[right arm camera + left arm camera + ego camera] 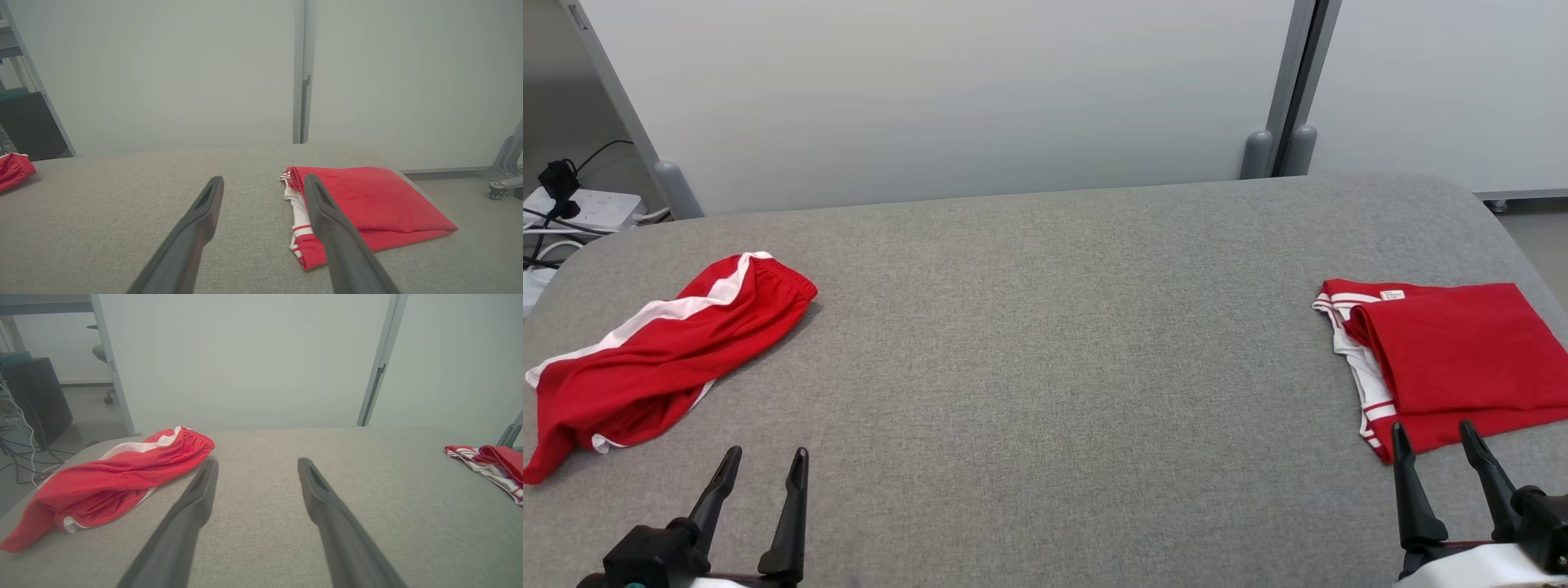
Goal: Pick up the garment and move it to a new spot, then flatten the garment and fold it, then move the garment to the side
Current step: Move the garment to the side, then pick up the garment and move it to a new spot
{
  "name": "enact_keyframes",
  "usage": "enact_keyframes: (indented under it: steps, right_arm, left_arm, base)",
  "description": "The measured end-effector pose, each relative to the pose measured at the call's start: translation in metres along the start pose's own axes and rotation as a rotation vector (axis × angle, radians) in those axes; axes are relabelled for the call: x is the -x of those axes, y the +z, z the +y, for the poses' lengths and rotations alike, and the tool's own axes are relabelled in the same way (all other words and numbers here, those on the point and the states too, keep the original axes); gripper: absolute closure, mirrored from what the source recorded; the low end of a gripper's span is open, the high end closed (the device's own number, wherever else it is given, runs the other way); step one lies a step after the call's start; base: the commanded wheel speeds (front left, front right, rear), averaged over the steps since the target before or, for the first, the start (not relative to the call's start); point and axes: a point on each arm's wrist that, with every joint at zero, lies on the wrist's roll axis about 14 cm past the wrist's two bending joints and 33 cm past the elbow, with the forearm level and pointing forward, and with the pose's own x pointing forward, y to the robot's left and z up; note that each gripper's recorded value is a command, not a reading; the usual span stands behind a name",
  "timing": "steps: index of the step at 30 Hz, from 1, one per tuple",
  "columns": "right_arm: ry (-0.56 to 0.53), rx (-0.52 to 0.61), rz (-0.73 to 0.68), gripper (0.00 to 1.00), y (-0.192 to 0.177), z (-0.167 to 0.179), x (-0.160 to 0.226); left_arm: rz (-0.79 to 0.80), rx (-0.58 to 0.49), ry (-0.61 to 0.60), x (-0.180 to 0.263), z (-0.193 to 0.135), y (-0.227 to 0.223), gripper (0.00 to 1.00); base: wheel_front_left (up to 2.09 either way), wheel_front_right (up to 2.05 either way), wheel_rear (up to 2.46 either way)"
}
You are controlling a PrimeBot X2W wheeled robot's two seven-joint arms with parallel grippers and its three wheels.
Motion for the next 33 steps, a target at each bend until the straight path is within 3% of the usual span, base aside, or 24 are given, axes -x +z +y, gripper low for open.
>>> enact_keyframes:
  steps: [22, 28, 33]
  right_arm:
    - [0.004, -0.015, 0.008, 0.0, -0.003, 0.006, 0.003]
    - [0.063, -0.016, 0.033, 0.0, -0.01, 0.024, -0.003]
    - [0.169, -0.023, 0.049, 0.0, -0.014, 0.059, -0.013]
  left_arm:
    - [0.053, 0.021, 0.076, 0.008, 0.018, -0.01, 0.0]
    - [0.042, 0.026, 0.129, 0.018, 0.029, -0.005, 0.0]
    - [0.023, 0.03, 0.209, 0.034, 0.047, 0.0, 0.0]
  base:
    - [0.0, 0.0, 0.0]
    - [0.0, 0.0, 0.0]
    - [0.0, 0.0, 0.0]
